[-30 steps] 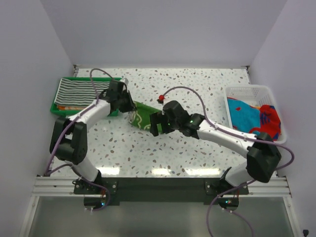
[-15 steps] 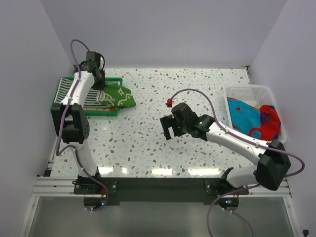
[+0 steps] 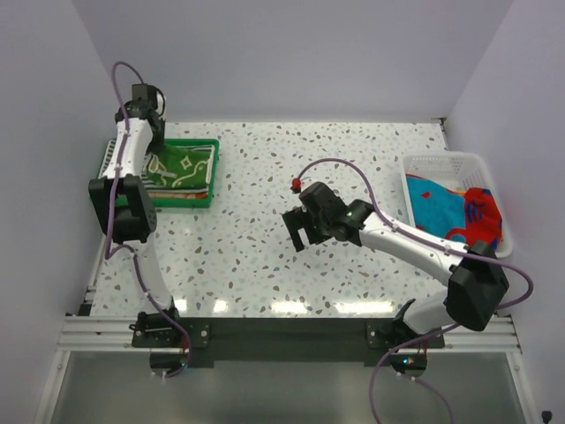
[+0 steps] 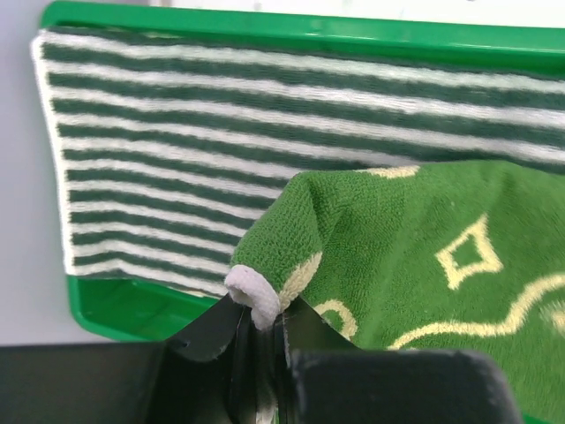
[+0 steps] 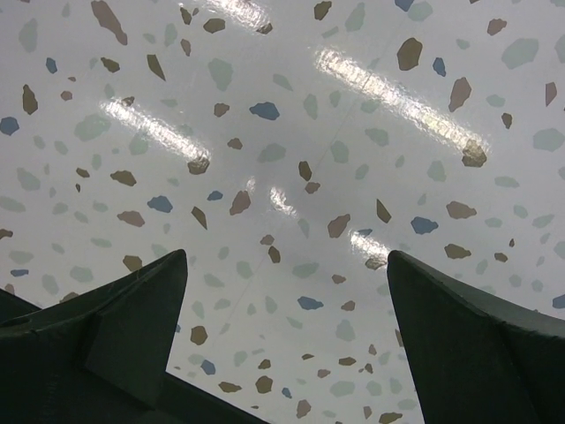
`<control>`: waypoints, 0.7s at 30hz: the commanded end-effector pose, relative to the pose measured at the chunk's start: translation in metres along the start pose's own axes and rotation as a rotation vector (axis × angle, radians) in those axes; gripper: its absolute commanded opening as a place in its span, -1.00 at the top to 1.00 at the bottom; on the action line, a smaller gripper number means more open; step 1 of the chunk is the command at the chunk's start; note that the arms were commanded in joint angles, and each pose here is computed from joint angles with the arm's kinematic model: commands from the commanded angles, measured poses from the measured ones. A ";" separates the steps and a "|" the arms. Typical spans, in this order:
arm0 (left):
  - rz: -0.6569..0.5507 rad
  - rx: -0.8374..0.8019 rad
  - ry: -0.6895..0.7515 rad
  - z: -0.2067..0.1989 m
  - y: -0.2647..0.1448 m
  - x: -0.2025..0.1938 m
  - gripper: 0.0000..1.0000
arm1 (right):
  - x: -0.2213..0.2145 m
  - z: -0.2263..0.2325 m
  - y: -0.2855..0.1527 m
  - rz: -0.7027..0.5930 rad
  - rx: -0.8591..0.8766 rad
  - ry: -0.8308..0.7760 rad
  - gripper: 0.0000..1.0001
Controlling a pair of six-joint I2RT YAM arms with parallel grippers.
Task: Fold and stack the towels
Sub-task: Neatly place the folded towel into the bin
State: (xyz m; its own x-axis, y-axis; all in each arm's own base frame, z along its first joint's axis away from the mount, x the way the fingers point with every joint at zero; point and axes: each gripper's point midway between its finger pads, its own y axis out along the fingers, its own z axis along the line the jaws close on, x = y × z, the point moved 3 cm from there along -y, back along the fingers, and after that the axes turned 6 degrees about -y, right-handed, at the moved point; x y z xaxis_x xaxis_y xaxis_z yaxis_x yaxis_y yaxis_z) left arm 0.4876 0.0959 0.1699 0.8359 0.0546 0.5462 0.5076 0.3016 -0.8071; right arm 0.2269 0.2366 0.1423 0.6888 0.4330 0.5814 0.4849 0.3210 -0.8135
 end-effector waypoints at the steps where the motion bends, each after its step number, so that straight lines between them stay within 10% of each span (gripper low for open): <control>1: -0.033 0.059 0.009 0.026 0.004 0.012 1.00 | 0.012 -0.004 -0.004 -0.014 -0.025 -0.005 -0.97; 7: 0.008 0.147 0.007 0.039 0.024 0.000 0.80 | 0.015 -0.005 -0.001 -0.004 -0.045 -0.006 -0.97; 13: -0.050 0.238 -0.058 0.053 0.016 0.016 -0.73 | 0.020 -0.016 -0.007 -0.021 -0.106 0.000 -0.97; 21: -0.251 0.056 -0.299 0.039 -0.067 0.048 -1.00 | 0.032 -0.112 -0.037 -0.038 -0.433 0.203 -0.97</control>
State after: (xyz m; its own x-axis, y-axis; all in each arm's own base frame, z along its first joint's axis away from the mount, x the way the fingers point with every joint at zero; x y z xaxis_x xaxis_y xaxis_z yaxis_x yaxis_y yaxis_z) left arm 0.4861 0.1356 0.1729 0.7947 0.1551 0.5868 0.4681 0.4589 -0.7552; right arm 0.2641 0.1951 0.1558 0.7326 0.3746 0.5683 0.5739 0.1087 -0.8116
